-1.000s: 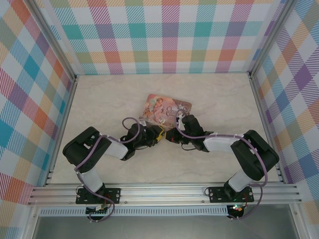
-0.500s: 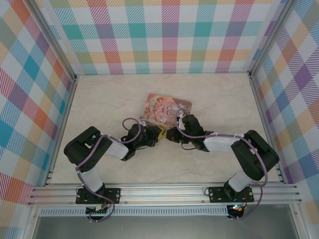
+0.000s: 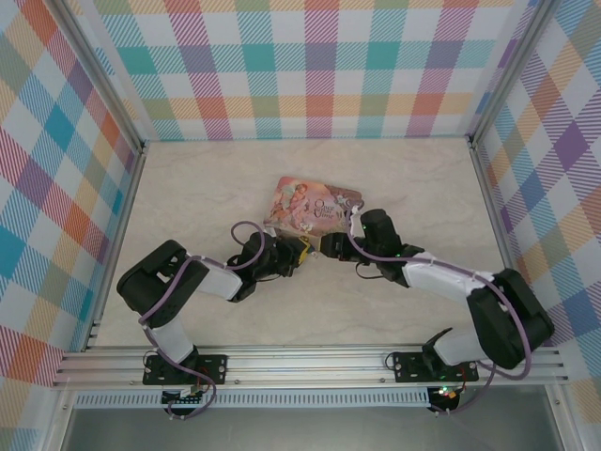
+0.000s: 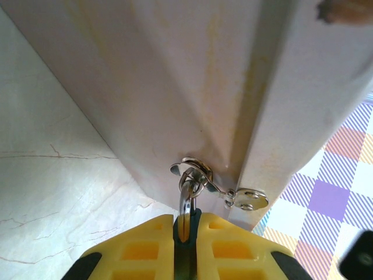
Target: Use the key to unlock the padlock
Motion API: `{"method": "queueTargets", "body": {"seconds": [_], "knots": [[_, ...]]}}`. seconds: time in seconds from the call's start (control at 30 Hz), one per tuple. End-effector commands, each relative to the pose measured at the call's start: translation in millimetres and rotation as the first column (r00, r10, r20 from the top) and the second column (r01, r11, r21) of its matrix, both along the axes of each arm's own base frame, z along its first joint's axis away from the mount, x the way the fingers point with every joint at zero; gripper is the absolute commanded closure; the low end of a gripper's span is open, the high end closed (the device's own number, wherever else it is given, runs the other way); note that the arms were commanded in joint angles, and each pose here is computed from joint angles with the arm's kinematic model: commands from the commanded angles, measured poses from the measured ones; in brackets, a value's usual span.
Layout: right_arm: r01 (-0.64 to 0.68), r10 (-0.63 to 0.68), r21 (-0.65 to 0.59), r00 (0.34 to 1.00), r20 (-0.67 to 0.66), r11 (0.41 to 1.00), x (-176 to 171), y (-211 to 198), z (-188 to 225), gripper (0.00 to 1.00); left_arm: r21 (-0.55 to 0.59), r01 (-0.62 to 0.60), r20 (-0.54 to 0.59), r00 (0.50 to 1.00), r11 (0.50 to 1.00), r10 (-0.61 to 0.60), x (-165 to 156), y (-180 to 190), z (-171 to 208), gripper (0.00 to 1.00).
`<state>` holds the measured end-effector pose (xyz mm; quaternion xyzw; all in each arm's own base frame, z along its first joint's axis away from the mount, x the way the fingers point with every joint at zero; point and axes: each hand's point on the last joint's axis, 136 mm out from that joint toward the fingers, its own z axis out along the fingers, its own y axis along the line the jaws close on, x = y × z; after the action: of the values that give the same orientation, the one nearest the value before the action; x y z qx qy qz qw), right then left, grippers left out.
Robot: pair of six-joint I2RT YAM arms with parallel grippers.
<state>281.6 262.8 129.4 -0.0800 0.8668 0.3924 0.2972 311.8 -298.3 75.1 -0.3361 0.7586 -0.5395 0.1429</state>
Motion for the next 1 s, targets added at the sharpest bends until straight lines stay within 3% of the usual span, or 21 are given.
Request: {"method": "queueTargets", "body": {"seconds": [0.0,0.2,0.3,0.4,0.43,0.47,0.53,0.67,0.83,0.97], "knots": [[-0.073,0.104,-0.162,0.975,0.198,0.984,-4,-14,11,0.47,-0.007,0.005,0.011,1.000,1.000,-0.005,1,-6,13,1.00],[-0.075,0.248,-0.337,0.826,0.507,0.938,3,-25,57,0.44,0.000,0.002,0.000,1.000,1.000,-0.002,0,-4,15,1.00],[-0.071,0.358,-0.438,0.698,0.620,0.896,4,-26,74,0.44,-0.001,-0.004,-0.011,1.000,1.000,0.004,-1,-3,15,1.00],[-0.050,0.517,-0.592,0.550,0.656,0.805,4,-29,75,0.39,-0.006,-0.021,-0.030,0.999,1.000,0.021,-1,-1,13,1.00],[-0.041,0.559,-0.630,0.509,0.655,0.776,3,-30,73,0.28,-0.010,-0.022,-0.032,0.999,1.000,0.021,-1,-1,13,1.00],[-0.031,0.607,-0.671,0.459,0.649,0.741,2,-31,71,0.24,-0.013,-0.023,-0.033,0.999,1.000,0.022,0,-2,14,1.00],[-0.027,0.675,-0.726,0.392,0.625,0.688,-2,-31,67,0.21,-0.020,-0.018,-0.034,0.999,1.000,0.017,0,-4,15,1.00],[-0.040,0.759,-0.799,0.343,0.553,0.600,-10,-29,57,0.14,-0.039,-0.016,-0.041,0.999,0.999,0.014,2,-7,19,1.00],[0.081,0.893,-0.929,0.258,0.370,0.361,-13,-24,20,0.13,-0.053,-0.018,-0.051,0.999,0.998,0.016,1,-7,21,1.00],[0.165,0.919,-0.938,0.208,0.334,0.304,-12,-8,9,0.19,-0.057,-0.023,-0.055,0.998,0.998,0.020,0,-6,21,1.00]]}}
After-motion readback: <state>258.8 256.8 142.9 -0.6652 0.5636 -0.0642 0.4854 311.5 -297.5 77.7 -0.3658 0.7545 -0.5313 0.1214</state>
